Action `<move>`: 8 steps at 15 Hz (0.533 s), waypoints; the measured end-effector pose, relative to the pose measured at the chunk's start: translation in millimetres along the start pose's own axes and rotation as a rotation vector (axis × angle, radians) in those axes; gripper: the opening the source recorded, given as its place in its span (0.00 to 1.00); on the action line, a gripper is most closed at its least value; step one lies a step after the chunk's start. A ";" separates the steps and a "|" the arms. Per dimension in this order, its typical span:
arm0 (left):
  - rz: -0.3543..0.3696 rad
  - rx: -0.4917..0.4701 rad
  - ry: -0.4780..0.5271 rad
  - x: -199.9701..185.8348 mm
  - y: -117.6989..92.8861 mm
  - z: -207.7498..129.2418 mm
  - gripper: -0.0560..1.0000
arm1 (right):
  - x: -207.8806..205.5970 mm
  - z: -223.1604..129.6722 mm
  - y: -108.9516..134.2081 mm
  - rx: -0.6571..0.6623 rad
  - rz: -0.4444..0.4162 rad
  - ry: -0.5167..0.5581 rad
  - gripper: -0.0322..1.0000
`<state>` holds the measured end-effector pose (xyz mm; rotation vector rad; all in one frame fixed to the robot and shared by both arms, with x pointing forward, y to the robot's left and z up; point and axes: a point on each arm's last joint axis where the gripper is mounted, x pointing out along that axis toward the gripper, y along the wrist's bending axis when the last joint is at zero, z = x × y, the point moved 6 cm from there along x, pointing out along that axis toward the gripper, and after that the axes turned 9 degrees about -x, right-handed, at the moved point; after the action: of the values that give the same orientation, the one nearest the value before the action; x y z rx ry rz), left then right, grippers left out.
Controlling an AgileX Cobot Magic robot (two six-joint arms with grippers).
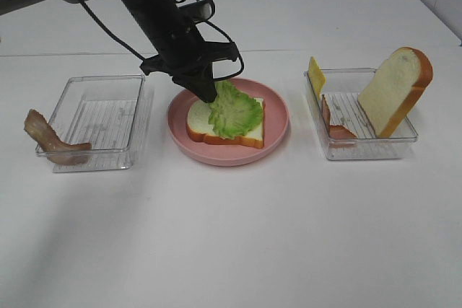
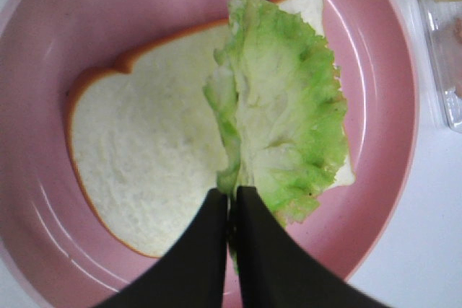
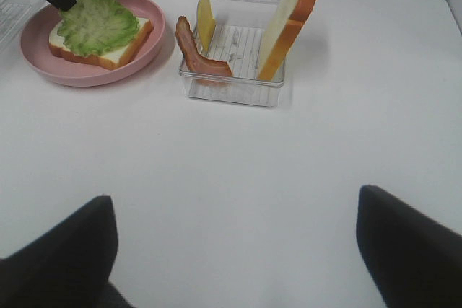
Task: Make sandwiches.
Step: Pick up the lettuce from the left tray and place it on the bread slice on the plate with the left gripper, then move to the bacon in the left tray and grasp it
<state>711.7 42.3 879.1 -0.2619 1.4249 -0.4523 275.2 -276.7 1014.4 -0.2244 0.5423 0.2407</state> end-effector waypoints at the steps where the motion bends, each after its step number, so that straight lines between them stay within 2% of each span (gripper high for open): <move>1: 0.004 0.002 0.000 0.0 0.5 0.1 0.27 | 0.0 0.0 0.0 0.000 0.000 0.000 0.85; 3: 0.031 0.019 -0.012 -4.8 2.7 1.5 0.61 | 0.0 0.0 0.0 0.000 0.000 0.000 0.85; 5: 0.071 0.038 -0.043 -20.0 2.5 5.6 0.73 | 0.0 0.0 0.0 0.000 0.000 0.000 0.85; 8: 0.187 -0.007 -0.106 -52.7 7.6 12.7 0.73 | 0.0 0.0 0.0 0.000 0.000 0.000 0.85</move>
<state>721.1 71.6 924.4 -0.1537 1.3334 -0.2761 275.2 -276.7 1014.4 -0.2244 0.5423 0.2407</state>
